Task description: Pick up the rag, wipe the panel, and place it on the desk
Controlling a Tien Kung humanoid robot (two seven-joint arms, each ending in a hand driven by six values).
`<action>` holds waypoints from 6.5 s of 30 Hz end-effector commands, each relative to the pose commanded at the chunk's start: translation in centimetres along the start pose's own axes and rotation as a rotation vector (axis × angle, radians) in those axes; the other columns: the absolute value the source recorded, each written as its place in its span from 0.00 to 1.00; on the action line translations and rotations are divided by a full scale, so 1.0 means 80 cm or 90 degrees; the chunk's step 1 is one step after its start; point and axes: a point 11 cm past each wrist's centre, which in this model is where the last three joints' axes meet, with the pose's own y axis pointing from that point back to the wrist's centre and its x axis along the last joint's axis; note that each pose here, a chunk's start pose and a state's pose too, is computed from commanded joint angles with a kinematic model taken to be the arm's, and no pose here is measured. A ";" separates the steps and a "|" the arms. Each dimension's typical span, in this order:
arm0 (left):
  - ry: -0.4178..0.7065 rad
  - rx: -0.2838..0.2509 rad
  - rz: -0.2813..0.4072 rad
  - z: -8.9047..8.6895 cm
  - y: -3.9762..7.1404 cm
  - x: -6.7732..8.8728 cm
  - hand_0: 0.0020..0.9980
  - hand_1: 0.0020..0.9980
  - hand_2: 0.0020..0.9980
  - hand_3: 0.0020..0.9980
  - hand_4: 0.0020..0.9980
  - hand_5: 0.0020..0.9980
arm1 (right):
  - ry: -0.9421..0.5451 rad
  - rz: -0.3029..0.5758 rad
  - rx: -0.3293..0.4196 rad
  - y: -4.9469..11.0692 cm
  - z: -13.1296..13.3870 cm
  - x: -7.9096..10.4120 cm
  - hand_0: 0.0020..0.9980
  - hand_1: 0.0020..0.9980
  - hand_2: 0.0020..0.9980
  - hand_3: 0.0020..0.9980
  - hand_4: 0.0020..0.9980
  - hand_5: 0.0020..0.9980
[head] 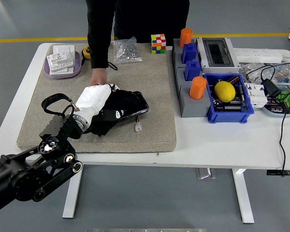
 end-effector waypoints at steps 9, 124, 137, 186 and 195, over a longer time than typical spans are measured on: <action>-0.018 -0.029 -0.013 0.029 -0.012 -0.005 0.24 0.12 0.48 0.36 0.11 0.00 | 0.004 -0.003 0.005 0.000 -0.006 -0.002 0.70 0.46 0.64 0.62 1.00 0.70; -0.087 0.053 0.027 -0.077 0.032 0.018 0.24 0.11 0.46 0.35 0.09 0.00 | -0.019 0.011 -0.018 -0.001 0.012 0.013 0.69 0.46 0.64 0.62 1.00 0.70; -0.095 0.053 0.020 -0.080 0.036 0.014 0.24 0.10 0.46 0.35 0.07 0.00 | -0.018 0.011 -0.020 -0.001 0.014 0.013 0.69 0.46 0.64 0.62 1.00 0.70; -0.085 -0.009 -0.035 0.009 -0.021 -0.017 0.23 0.11 0.46 0.35 0.07 0.00 | 0.002 0.005 -0.010 0.000 0.000 0.008 0.69 0.46 0.64 0.62 1.00 0.70; -0.083 -0.021 -0.043 0.028 -0.030 -0.026 0.23 0.11 0.46 0.35 0.07 0.00 | 0.004 0.003 -0.012 0.000 0.001 0.006 0.69 0.46 0.64 0.62 1.00 0.71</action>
